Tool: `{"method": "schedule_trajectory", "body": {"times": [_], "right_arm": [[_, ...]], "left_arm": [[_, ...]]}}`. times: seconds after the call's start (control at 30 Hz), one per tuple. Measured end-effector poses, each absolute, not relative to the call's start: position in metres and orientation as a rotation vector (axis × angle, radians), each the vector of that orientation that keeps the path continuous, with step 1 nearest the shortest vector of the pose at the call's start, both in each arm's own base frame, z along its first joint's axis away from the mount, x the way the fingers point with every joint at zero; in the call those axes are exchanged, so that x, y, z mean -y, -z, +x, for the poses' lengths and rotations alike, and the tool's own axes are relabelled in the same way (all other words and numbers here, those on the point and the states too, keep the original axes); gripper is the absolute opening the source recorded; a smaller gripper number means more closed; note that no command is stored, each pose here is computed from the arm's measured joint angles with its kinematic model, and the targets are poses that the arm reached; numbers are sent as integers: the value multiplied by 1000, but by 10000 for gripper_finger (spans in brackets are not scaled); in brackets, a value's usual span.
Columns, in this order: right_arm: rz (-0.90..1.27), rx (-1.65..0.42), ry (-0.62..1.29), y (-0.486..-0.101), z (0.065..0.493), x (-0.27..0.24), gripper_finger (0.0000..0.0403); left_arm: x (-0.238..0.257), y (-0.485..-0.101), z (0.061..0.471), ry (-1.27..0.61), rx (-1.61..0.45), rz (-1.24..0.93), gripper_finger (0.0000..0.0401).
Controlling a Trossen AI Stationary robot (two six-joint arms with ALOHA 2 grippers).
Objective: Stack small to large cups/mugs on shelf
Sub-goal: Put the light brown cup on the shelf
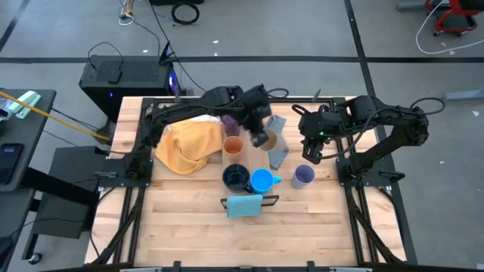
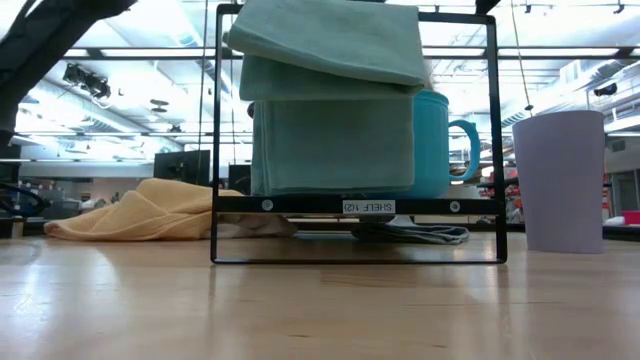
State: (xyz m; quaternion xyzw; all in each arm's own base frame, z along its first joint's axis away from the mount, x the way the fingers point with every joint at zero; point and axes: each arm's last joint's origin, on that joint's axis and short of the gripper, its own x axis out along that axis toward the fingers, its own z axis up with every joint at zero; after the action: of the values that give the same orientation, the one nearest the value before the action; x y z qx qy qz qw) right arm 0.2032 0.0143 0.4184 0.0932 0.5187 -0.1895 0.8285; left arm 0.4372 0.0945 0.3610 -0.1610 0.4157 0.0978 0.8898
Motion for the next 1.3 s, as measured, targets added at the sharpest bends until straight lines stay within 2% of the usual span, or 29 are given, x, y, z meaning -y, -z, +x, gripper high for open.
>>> {"method": "schedule_trajectory", "body": {"times": [0.17,0.37,0.83,1.3], "right_arm": [[199,-1104,404,-418,203,-14,142],[201,-1095,402,-418,204,-14,142],[206,-1093,405,-418,204,-14,142],[208,-1087,404,-419,204,-15,142]], "left_arm": [[-103,-359,424,-259,-992,-274,6],[-115,-356,421,-288,-1004,-280,6],[-106,-339,420,-230,-1155,-256,6],[-101,-319,433,-182,-1204,-207,6]]}}
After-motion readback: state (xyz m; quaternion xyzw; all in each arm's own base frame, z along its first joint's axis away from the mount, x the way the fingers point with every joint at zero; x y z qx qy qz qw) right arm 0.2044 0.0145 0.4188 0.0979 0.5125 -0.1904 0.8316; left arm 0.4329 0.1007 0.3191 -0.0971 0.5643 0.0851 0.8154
